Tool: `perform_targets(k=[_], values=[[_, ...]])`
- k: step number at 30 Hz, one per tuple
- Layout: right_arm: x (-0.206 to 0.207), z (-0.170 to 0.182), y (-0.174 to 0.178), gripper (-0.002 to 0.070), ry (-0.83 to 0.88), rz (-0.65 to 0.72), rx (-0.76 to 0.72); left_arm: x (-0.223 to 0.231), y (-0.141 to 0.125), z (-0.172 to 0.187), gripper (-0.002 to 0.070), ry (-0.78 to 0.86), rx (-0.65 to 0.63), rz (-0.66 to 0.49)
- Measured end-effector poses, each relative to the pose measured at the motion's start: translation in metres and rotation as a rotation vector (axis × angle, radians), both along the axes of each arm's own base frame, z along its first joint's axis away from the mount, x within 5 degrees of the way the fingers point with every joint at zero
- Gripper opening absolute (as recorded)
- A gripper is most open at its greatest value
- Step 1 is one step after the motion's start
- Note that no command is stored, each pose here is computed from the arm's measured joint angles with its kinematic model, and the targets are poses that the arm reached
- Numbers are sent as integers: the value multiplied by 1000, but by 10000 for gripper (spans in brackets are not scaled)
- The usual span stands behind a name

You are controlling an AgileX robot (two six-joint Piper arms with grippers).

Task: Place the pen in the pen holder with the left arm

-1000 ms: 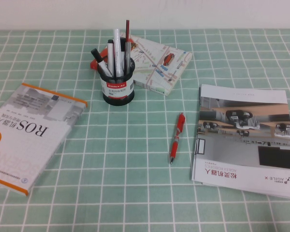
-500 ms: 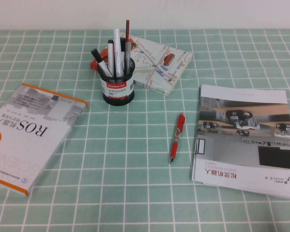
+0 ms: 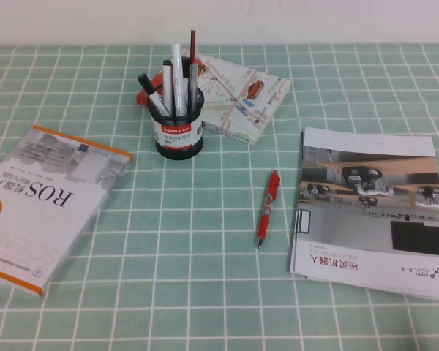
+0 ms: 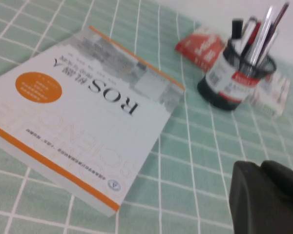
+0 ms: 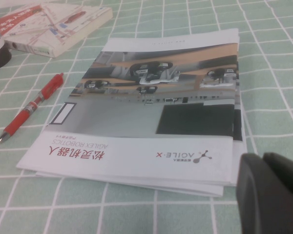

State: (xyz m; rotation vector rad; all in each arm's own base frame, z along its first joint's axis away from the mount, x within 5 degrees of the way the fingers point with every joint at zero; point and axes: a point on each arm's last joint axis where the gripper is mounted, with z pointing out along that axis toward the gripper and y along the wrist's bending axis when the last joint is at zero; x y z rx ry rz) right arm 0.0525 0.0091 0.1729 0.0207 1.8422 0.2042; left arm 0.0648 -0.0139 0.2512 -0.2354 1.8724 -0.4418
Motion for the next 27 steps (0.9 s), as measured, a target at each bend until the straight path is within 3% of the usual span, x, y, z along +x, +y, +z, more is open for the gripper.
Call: perform_targets(k=[8,15,20,27], values=[[0,0,0,-20,0,0,0,48,-17,53,-3,307,174,-182],[0,0,0,-20,0,0,0,116,-38,39,-3,521,263,-355],[0,0,0,-20,0,0,0,155,-77,26,-3,609,311,-494],[0,0,0,-20,0,0,0,195,-152,16,-3,641,412,-632]])
